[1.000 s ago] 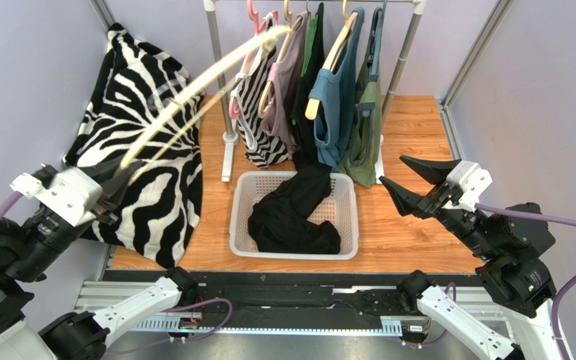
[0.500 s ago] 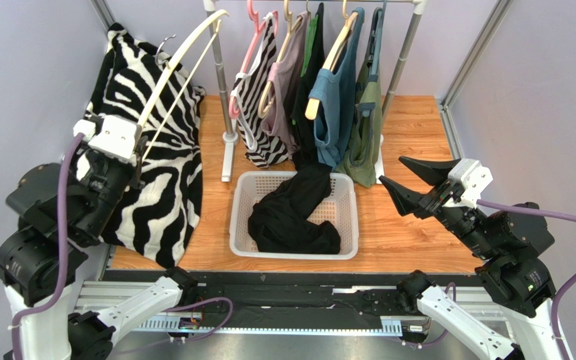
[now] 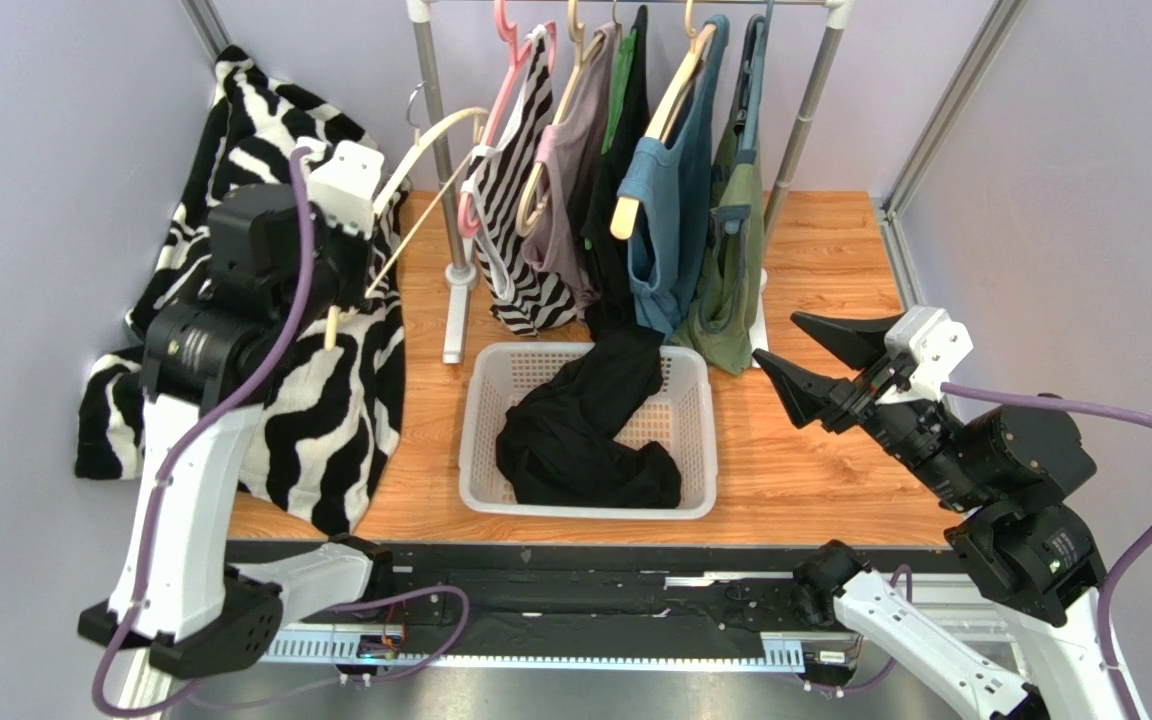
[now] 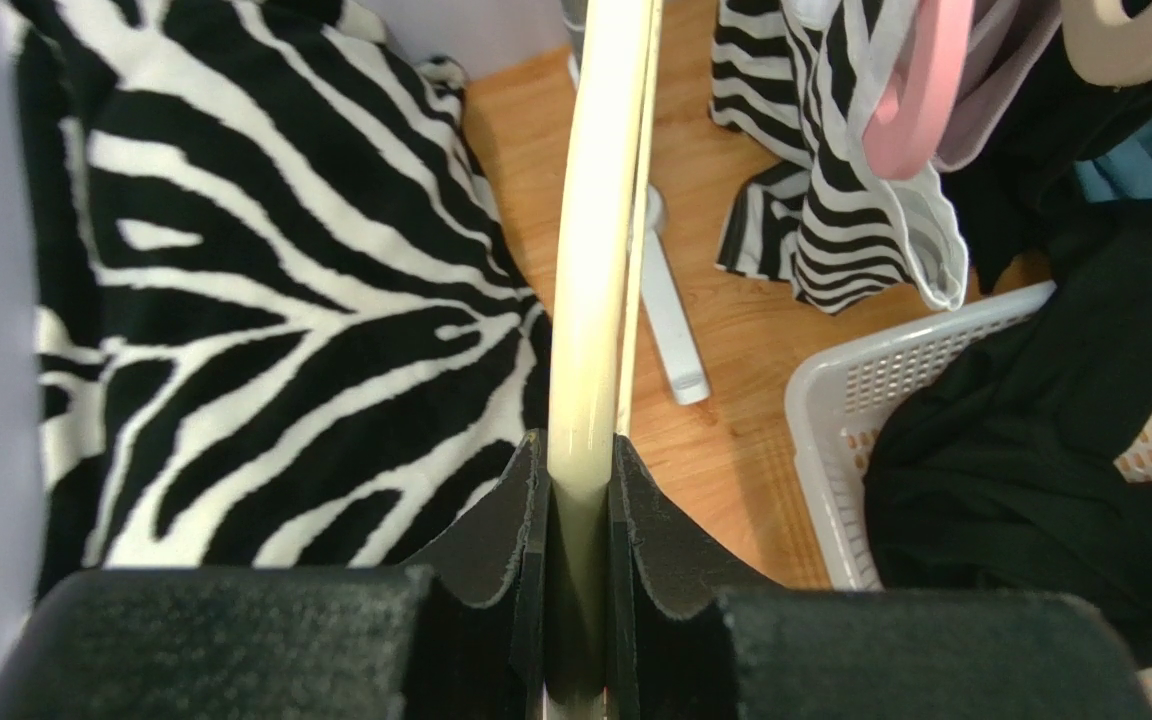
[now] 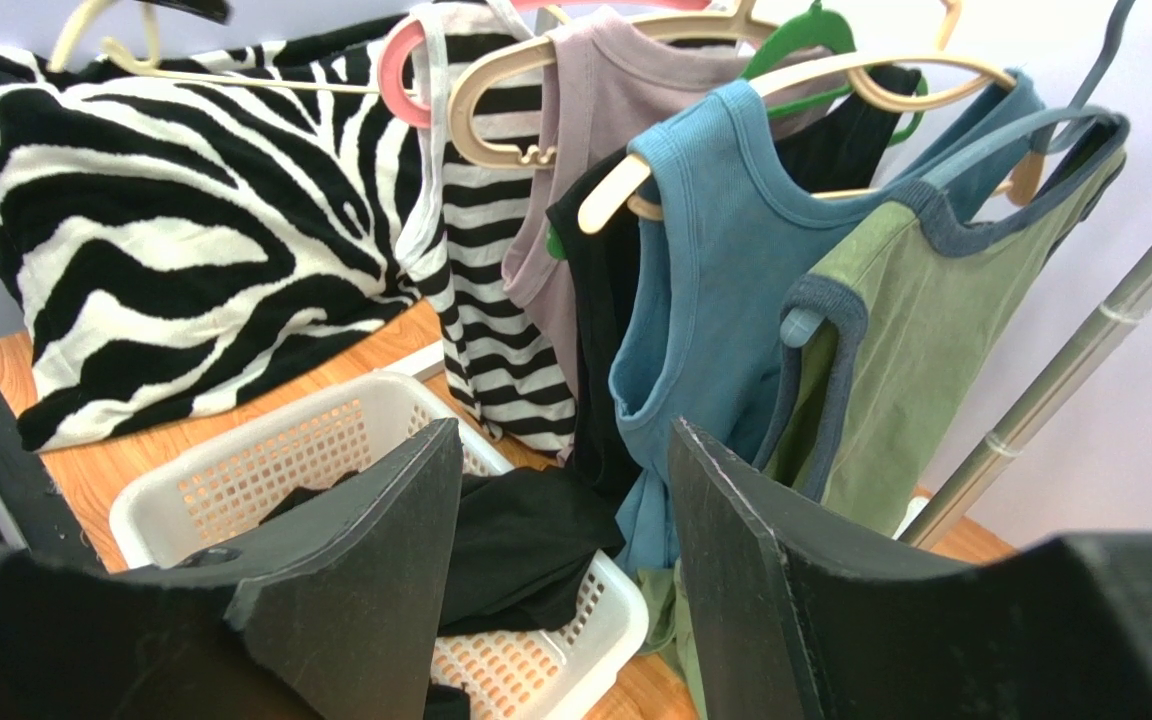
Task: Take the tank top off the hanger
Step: Place the hanger at the clothesline.
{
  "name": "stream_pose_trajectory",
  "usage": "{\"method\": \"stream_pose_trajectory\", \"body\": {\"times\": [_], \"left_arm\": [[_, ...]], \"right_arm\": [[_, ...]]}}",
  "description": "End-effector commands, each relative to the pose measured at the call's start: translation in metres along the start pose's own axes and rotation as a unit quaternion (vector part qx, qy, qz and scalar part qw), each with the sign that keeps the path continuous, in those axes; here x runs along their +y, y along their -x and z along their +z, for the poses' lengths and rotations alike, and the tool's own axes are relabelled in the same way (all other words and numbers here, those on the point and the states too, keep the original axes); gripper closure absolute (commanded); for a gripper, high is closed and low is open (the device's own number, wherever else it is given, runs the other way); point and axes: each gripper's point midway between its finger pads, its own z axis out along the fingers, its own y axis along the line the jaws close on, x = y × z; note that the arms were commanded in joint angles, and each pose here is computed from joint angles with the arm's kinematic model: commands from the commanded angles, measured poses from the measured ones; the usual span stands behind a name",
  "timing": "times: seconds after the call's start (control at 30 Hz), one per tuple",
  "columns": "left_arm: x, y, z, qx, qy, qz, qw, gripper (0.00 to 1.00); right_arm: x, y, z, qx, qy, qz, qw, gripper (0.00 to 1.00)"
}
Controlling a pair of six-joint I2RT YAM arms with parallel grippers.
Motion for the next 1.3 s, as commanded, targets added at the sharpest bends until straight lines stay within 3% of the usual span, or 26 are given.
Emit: {"method": "stream_pose_trajectory", "body": {"times": [0.0,0.33,0.77,1.27], "left_arm": [[-0.009,0.046,0.001,-0.072,-0.041,-0.039,0.996,1.00],[-0.009,0.079,0.040,-0.094,-0.044,-0.062,0.993,1.00],[0.025,0.103,0.071,-0.095,0.042,-0.083,0.991,1.00],[0.018,0.122,0.102,-0.099,0.024,-0.093,0.990,1.00]], "right_arm": [[-0.004,0.009,0.002,-0.003,-0.010,0.007,1.000,0.42],[0.001,-0.007,0.011,0.019,0.002,0.024,1.000,0.43],[0.002,-0.016,0.013,0.024,0.002,0.036,0.999,0.43],[0.010,-0.030,0.018,0.030,0.016,0.060,0.998,0.42]]}}
